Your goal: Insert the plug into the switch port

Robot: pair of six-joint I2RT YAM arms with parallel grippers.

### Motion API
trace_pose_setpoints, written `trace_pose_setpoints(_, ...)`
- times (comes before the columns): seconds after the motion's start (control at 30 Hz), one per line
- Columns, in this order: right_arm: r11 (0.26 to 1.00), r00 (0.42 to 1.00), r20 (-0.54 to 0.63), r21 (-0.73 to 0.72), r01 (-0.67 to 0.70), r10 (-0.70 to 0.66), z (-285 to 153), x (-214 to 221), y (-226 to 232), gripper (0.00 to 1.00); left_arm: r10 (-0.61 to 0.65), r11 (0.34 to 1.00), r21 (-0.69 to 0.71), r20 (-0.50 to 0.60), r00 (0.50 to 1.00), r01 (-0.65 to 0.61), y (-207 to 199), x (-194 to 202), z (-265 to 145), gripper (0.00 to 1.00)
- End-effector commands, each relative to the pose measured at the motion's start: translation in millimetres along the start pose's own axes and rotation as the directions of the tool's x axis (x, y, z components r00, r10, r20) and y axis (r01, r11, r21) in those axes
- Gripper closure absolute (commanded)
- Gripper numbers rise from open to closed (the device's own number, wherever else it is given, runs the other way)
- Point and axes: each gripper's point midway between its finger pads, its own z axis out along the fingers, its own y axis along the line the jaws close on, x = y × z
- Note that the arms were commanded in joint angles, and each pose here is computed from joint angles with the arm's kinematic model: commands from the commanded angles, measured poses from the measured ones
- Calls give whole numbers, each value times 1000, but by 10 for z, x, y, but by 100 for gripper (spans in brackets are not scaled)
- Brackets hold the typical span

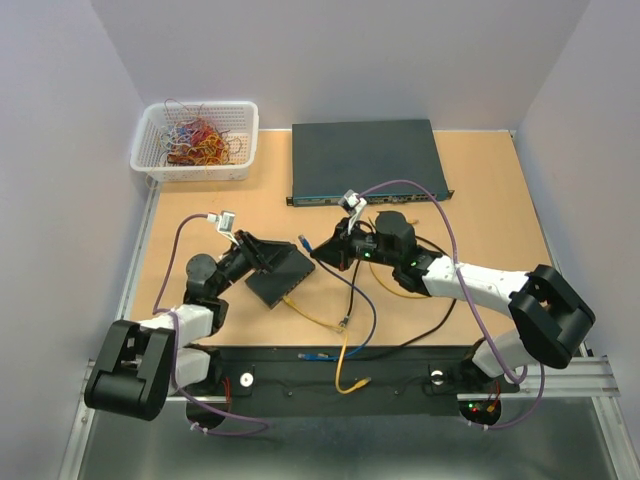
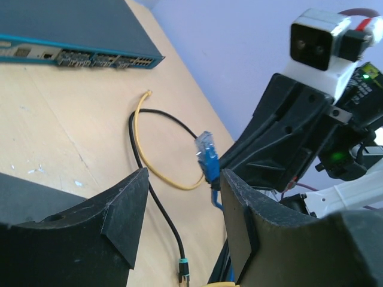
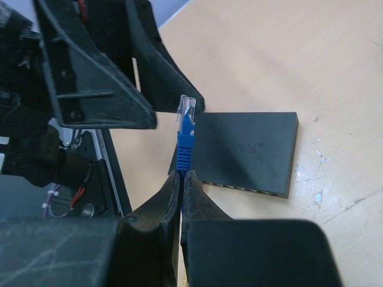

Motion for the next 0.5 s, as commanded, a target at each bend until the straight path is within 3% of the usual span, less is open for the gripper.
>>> trace_pose_setpoints(0.0,995,998,67,-98,24,-17,-16,-216,219,100,120,974,179,105,987,-137,-422,-217,12,39)
trace_pose_setpoints(0.47,994,999,46,-113,-7,12,76,-131,185,100,112,953,266,135,984,-145,-648,-221,-28,43)
